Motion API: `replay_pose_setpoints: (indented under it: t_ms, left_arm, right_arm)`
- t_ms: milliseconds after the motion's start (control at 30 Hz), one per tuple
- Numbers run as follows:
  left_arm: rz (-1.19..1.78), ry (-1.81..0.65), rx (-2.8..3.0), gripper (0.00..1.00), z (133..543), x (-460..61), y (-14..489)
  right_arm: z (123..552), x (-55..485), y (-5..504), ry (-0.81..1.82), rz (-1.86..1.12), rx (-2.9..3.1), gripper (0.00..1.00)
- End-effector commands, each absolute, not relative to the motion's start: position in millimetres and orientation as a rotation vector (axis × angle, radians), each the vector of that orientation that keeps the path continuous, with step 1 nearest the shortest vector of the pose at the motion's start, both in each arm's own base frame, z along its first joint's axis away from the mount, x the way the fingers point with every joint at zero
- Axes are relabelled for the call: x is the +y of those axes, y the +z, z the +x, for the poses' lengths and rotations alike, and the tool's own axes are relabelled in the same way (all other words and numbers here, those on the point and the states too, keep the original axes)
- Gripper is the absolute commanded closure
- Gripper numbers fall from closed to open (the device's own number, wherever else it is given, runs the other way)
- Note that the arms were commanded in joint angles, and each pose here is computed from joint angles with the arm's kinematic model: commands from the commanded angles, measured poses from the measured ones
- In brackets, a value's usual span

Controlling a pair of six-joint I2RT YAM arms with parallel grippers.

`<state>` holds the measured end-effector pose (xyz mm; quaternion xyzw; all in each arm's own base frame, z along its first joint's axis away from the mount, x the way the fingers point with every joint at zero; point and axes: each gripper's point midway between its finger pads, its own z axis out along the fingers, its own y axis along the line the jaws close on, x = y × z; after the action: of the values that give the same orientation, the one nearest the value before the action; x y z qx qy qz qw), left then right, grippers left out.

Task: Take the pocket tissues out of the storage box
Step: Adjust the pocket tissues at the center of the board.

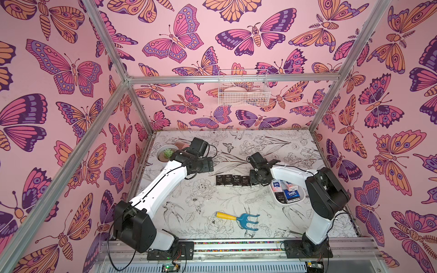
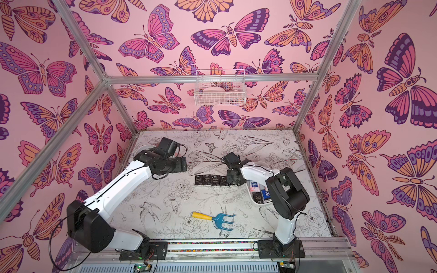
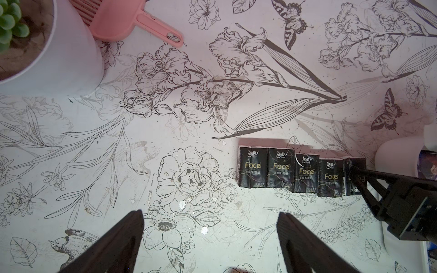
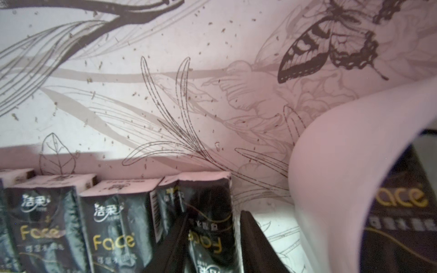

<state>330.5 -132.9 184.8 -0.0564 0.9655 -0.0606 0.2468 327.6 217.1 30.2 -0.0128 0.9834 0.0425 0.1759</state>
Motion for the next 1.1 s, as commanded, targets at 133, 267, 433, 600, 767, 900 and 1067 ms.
replay_pose_setpoints:
  t_ms: [133,267,433,600,767,900,1067]
  left_arm:
    - [-0.156,-0.135,2.659,0.06,324.9,-126.6,178.6]
    - [-0.156,-0.135,2.657,0.06,324.3,-126.3,179.6]
    - [-0.156,-0.126,2.657,0.06,324.0,-125.0,178.6]
    - [-0.159,-0.124,2.658,0.06,324.0,-124.4,178.0]
    - [-0.159,-0.121,2.659,0.06,323.6,-124.1,177.5]
    - [-0.161,-0.12,2.657,0.06,324.2,-123.8,178.0]
    - [-0.165,-0.123,2.661,0.06,323.4,-124.0,177.1]
  right_arm:
    - [318.0,223.3,20.7,0.215,0.058,2.825,0.6]
    - [316.9,228.5,17.9,0.253,0.081,2.833,0.61]
    - [317.3,233.8,16.5,0.295,0.123,2.831,0.61]
    - [317.7,238.6,15.9,0.314,0.136,2.836,0.6]
    - [316.1,247.8,16.0,0.348,0.118,2.841,0.6]
    - [312.8,254.4,15.9,0.372,0.106,2.847,0.59]
    - [312.5,257.2,20.7,0.387,0.105,2.839,0.55]
